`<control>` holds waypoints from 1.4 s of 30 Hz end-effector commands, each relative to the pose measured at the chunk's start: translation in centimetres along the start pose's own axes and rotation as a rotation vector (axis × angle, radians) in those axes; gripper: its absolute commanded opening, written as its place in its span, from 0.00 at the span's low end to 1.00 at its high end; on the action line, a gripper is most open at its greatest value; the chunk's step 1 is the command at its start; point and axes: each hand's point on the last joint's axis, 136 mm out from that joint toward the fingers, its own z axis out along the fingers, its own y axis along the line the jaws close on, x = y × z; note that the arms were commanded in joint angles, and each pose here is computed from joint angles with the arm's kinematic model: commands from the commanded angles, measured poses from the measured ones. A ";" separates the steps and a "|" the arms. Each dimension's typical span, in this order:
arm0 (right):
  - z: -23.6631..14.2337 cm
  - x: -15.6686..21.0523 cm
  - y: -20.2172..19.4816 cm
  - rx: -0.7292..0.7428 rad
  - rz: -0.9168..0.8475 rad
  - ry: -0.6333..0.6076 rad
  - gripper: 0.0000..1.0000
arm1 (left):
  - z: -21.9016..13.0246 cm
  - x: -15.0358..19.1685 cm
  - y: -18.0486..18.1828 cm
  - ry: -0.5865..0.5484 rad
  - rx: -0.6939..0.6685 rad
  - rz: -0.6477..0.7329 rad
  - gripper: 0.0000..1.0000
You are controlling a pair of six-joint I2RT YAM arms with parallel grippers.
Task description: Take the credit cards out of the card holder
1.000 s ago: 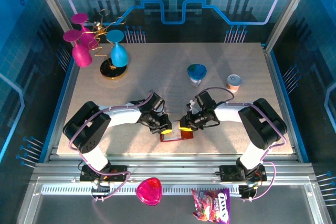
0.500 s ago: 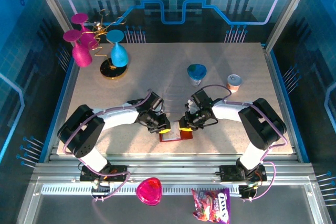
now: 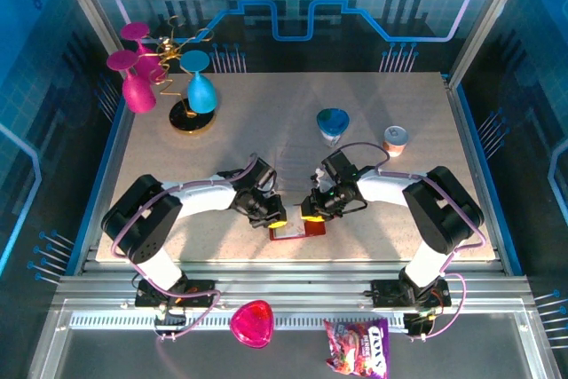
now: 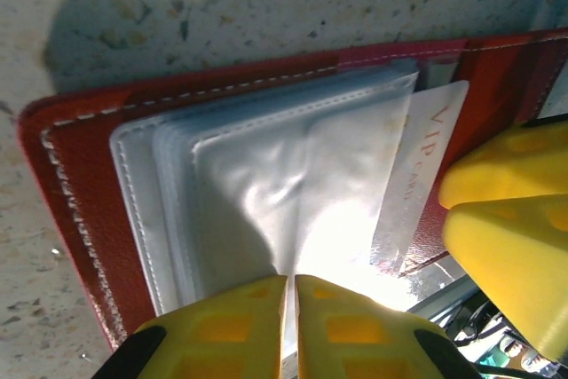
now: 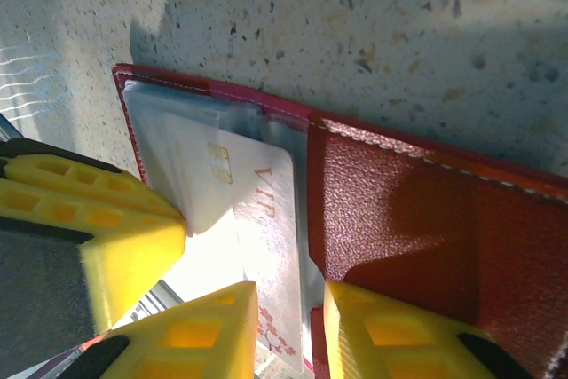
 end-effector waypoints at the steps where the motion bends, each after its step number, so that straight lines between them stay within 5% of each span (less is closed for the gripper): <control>1: 0.3 0.2 0.7 -0.006 -0.009 0.018 0.26 | 0.8 0.6 1.4 0.028 -0.025 -0.012 0.12; 42: -0.3 0.0 0.0 -0.038 0.007 -0.018 0.09 | 0.6 0.9 2.4 0.025 -0.032 -0.031 0.12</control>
